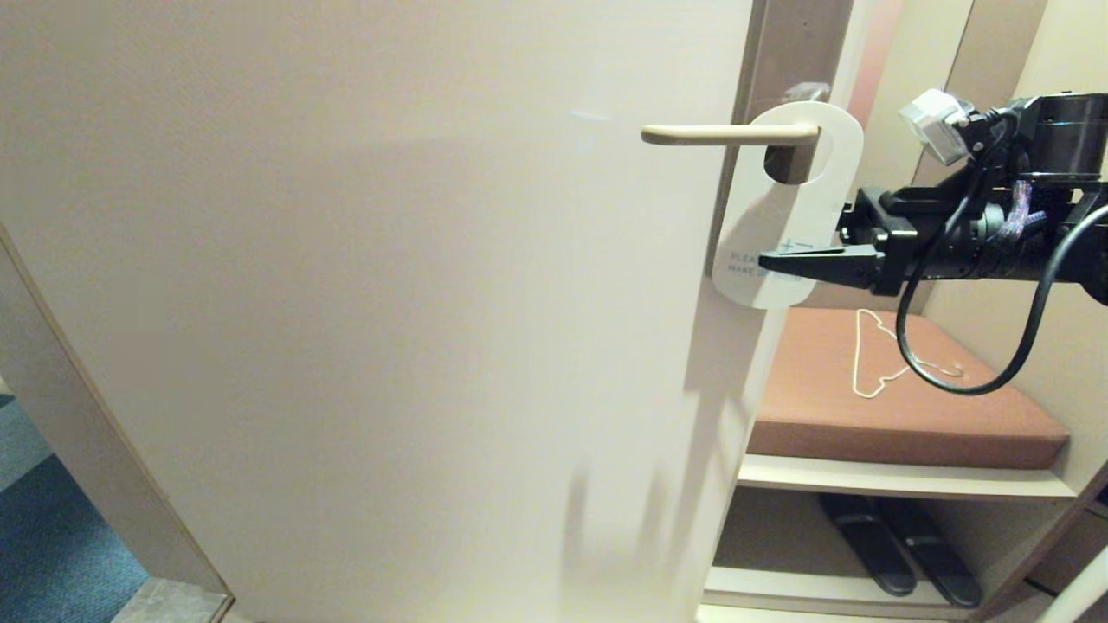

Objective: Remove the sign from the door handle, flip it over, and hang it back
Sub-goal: Take down the sign

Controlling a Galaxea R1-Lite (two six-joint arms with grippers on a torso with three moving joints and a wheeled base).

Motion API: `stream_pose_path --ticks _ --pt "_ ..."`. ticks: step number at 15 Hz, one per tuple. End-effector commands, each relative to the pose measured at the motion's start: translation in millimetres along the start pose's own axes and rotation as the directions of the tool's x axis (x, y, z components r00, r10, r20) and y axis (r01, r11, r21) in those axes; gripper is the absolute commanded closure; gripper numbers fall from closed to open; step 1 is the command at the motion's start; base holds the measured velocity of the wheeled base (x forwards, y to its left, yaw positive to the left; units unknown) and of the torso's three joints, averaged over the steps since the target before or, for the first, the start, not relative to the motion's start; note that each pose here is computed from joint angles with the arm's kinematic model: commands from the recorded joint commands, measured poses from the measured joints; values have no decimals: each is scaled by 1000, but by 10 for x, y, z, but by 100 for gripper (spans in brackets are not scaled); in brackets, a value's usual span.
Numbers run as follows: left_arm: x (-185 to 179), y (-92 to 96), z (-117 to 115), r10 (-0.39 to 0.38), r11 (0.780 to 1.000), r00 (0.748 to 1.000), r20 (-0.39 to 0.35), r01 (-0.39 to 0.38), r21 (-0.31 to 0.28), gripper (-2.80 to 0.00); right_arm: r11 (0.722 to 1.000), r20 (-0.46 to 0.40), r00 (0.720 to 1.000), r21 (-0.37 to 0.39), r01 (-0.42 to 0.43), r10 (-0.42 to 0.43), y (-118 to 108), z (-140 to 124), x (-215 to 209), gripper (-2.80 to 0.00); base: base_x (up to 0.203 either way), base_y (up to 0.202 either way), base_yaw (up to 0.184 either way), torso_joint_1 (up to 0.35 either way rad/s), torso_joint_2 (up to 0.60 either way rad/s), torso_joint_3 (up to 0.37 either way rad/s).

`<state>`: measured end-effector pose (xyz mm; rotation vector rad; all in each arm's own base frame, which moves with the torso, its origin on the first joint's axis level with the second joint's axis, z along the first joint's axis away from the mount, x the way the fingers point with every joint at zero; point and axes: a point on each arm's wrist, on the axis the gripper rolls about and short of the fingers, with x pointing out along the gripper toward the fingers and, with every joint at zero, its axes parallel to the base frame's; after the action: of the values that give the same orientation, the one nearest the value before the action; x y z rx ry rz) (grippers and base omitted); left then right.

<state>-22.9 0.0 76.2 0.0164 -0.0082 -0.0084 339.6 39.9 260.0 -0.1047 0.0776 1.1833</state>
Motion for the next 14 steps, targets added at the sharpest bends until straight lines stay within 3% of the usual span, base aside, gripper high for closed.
stream_pose_path --ticks 1,14 --pt "1 0 1 -1 1000 1000 0 1 0 0 1000 0 1000 0 -13 13 -34 -21 45 -280 0 0 0 0 0 0" --pt "1 0 1 -1 1000 1000 0 1 0 0 999 9 999 -3 -47 47 -139 -32 155 -280 0 0 0 0 0 0"
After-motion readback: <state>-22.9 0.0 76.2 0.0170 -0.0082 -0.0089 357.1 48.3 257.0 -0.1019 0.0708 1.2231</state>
